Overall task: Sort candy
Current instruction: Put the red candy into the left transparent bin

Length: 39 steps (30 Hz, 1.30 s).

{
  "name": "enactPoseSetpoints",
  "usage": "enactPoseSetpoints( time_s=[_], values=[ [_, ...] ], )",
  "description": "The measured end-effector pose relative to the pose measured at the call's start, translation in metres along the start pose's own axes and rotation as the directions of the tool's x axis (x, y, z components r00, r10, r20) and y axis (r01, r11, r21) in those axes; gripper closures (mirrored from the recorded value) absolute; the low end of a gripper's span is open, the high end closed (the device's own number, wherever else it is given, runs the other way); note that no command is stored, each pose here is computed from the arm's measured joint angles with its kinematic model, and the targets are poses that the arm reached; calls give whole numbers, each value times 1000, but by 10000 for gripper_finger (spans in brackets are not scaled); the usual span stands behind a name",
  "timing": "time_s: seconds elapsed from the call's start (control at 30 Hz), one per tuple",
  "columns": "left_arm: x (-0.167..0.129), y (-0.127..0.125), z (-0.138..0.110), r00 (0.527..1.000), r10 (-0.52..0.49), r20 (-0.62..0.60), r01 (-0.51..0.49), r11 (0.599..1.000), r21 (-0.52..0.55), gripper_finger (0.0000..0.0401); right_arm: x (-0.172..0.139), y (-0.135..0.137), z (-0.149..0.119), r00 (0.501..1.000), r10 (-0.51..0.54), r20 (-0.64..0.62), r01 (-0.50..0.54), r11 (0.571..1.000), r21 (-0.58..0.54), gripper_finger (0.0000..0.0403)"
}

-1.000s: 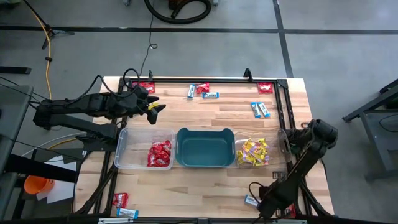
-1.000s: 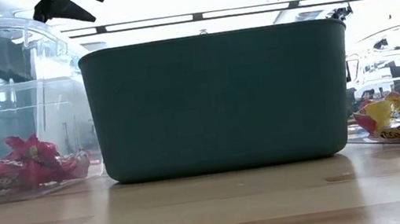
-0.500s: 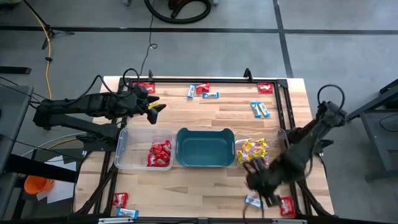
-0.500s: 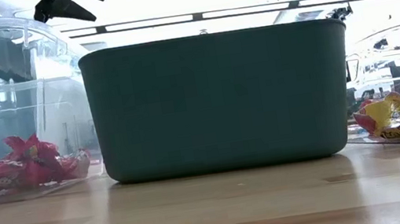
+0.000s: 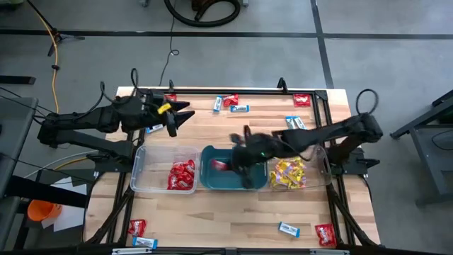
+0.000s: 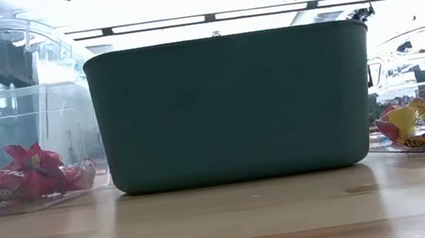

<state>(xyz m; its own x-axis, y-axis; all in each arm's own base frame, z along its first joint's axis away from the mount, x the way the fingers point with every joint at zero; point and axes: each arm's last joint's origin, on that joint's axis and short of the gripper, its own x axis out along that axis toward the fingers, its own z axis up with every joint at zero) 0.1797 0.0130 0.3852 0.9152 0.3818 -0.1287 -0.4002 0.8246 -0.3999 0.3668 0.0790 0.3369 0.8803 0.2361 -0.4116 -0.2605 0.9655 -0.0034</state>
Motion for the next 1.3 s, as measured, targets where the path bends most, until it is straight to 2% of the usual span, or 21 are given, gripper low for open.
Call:
enactPoseSetpoints(
  time_s=[0.17,0.27,0.37,0.6,0.83,0.9,1.07,1.2,1.3],
  values=[
    [-1,-4,8,995,-57,77,58,998,-11,160,47,-23,3,959,-29,282,30,1000,1,402],
    [-1,-5,9,995,-58,82,60,998,-14,160,73,-27,-6,926,-37,377,23,999,42,400],
    [-1,-5,9,995,-59,82,62,997,-36,160,93,-27,-16,910,-44,412,7,996,92,391],
    [-1,-5,9,995,-58,82,64,996,-65,160,134,-33,-21,940,-54,337,-16,979,203,357],
    [-1,-5,9,995,-58,81,63,996,-64,160,165,-51,-18,979,-78,188,22,960,280,278],
    [-1,-5,9,995,-58,81,63,996,-64,160,169,-54,-16,989,-81,121,46,962,268,247],
    [-1,-4,9,995,-52,82,57,997,-59,160,164,-61,-12,996,-83,-41,88,988,128,180],
    [-1,-4,9,995,-50,83,51,999,-16,160,158,-64,-6,993,-65,-99,70,997,45,161],
    [-1,-4,9,995,-50,83,49,999,9,160,155,-64,3,997,-42,-59,47,995,86,160]
  ],
)
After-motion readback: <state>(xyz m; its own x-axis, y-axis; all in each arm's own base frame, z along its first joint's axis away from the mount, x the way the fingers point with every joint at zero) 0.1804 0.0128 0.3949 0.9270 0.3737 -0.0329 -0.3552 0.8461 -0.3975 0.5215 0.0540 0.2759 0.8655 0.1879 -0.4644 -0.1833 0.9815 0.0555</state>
